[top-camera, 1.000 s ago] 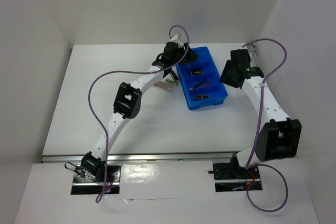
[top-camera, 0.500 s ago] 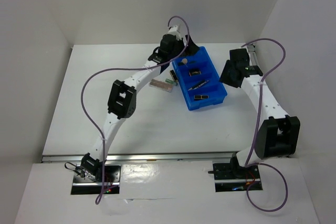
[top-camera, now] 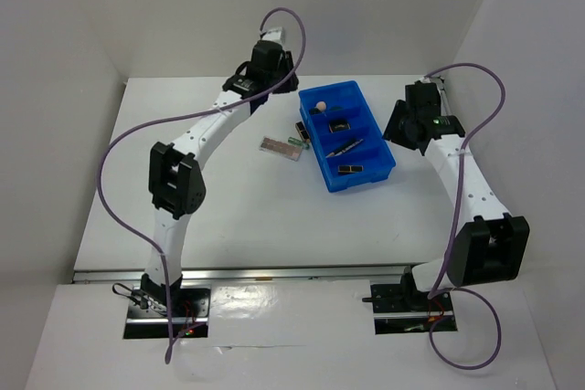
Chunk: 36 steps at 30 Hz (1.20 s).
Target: Organize the makeup
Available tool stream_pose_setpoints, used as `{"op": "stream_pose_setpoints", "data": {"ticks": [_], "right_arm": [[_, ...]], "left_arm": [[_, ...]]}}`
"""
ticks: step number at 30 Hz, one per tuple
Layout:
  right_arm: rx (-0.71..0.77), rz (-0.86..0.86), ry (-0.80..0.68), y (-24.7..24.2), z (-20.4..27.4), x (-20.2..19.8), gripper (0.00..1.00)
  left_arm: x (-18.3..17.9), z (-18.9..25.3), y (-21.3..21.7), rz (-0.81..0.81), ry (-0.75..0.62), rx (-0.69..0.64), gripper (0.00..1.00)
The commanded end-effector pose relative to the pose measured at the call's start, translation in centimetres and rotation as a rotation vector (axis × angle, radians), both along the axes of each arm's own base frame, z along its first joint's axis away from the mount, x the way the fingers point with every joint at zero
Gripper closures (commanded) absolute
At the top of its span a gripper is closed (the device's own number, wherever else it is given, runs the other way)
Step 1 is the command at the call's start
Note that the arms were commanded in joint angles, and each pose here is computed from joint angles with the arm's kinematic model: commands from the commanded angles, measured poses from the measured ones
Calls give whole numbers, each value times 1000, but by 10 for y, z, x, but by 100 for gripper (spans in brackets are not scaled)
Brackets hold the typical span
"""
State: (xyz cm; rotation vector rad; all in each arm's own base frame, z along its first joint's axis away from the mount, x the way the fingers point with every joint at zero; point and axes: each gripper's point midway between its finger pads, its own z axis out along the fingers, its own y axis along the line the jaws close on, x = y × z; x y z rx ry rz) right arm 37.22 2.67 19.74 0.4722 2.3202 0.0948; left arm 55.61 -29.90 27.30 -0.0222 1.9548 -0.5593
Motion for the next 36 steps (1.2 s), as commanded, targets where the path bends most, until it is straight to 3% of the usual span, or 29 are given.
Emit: {"op": "stream_pose_setpoints", "data": {"ticks": [1,3,5,11,15,17,20,23,28,36], "right_arm": [[35,32,-63,8,24,1,52],[41,39,-63,10,24,1,52],[40,39,-54,10,21,2,52],[53,52,-52,13,19,4,52],[53,52,-52,13,19,4,52],[53,52,-45,13,19,5,52],[43,42,-46,11,19,5,52],[37,35,-46,9,19,5,52],[29,42,-35,9,15,6,52],[28,41,-7,9,5,9,52]], "left_arm": [[-20,-106,47,87,309,233,56],[-22,-122,51,75,343,290,48],[-28,-137,52,53,392,315,48],[-30,-168,34,-60,448,244,43],[-21,-168,17,-146,346,192,42],[-17,-176,17,-191,268,235,38],[-12,-172,23,-253,184,308,24],[-13,-170,14,-413,111,355,13],[-2,-158,4,-486,-30,384,10],[0,-170,-16,-670,-88,391,12]]}}
